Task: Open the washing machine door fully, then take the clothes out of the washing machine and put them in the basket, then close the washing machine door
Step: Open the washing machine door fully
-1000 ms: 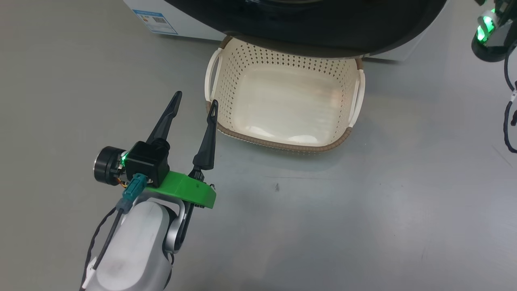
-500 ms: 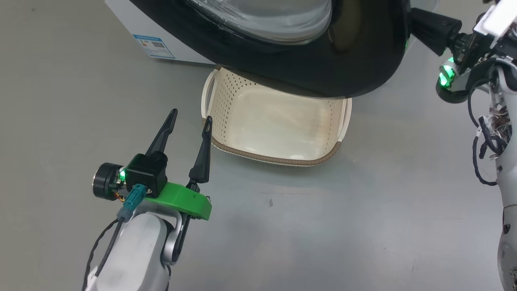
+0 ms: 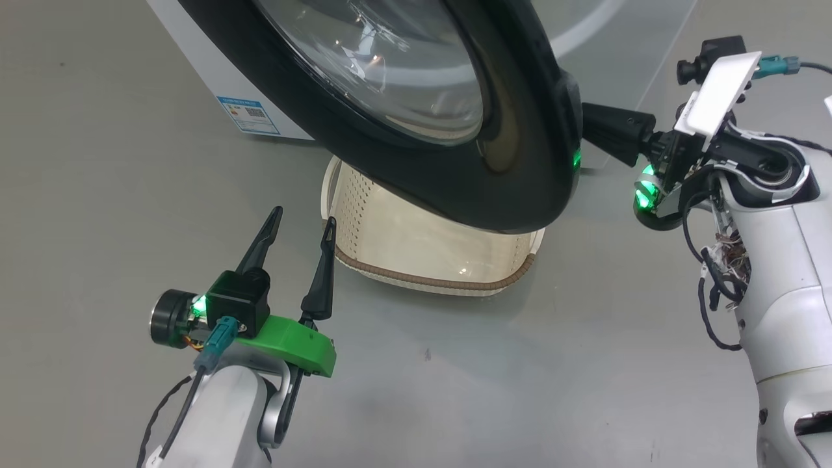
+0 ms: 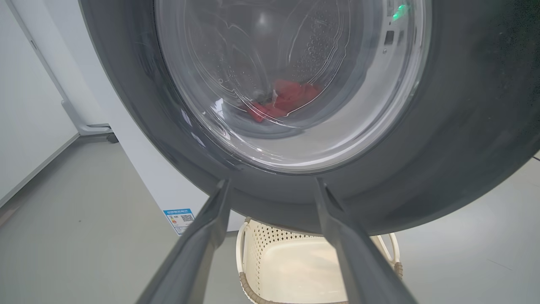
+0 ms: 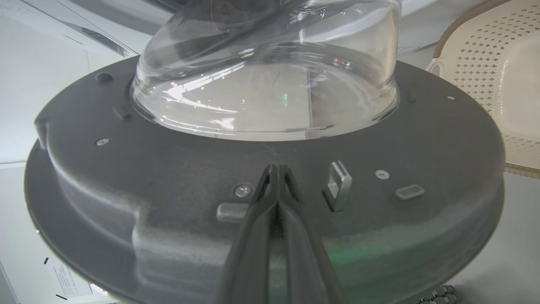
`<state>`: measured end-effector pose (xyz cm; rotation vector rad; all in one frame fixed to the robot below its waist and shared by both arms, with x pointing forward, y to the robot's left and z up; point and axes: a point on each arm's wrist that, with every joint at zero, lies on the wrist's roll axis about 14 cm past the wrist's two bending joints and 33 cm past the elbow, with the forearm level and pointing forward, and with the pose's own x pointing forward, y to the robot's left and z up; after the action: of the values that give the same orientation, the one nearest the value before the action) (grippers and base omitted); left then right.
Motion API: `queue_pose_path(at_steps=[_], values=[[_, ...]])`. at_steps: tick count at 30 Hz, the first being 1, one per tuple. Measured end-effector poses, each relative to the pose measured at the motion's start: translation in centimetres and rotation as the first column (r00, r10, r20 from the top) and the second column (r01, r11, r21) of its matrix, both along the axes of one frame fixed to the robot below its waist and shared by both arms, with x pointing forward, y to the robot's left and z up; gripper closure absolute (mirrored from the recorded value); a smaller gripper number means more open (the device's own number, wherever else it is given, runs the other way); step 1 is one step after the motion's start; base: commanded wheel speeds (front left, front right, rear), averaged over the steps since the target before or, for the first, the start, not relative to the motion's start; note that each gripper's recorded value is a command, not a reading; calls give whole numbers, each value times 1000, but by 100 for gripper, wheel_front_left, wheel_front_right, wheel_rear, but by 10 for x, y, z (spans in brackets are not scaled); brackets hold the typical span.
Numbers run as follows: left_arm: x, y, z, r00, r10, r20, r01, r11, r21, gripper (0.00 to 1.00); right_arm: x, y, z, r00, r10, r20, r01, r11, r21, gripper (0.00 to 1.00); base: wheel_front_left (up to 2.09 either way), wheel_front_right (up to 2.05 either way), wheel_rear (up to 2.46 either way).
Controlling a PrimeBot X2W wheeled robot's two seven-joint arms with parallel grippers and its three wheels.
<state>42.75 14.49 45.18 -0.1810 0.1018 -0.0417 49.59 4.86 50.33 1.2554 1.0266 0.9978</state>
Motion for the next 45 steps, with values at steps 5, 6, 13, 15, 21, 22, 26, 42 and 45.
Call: queue_pose_path(at_steps=[5, 6, 13, 15, 21, 22, 26, 42, 45], values=[[-7, 1, 6, 1000, 5, 10, -5, 1000, -1, 0, -19, 6, 1, 999, 34, -8, -34, 999, 2, 100, 0, 0, 0], [-8, 1, 7, 1000, 7, 12, -7, 1000, -1, 0, -23, 8, 2, 999, 41, -11, -41, 999, 5, 100, 0, 0, 0], [-22, 8, 13, 999, 30, 22, -30, 1000, -1, 0, -51, 22, 4, 995, 101, -17, -101, 995, 16, 100, 0, 0, 0], [-26, 12, 15, 999, 41, 27, -41, 999, 0, 0, -60, 27, 3, 992, 125, -18, -125, 992, 16, 100, 0, 0, 0], [-39, 24, 20, 996, 80, 33, -79, 997, -12, 0, -83, 43, 4, 982, 189, -14, -189, 982, 23, 100, 0, 0, 0], [-42, 25, 20, 996, 85, 33, -85, 996, -12, 0, -87, 46, 5, 980, 198, -14, -198, 980, 26, 100, 0, 0, 0], [-52, 33, 21, 994, 109, 31, -109, 994, -10, 0, -101, 56, 7, 971, 238, -9, -237, 971, 30, 100, 0, 0, 0], [-91, 64, 29, 974, 219, 51, -219, 976, -7, 0, -162, 95, 9, 919, 393, -21, -392, 918, 55, 100, 0, 0, 0], [-97, 70, 31, 969, 240, 56, -240, 971, -8, 0, -170, 101, 11, 911, 411, -17, -410, 911, 54, 100, 0, 0, 0]])
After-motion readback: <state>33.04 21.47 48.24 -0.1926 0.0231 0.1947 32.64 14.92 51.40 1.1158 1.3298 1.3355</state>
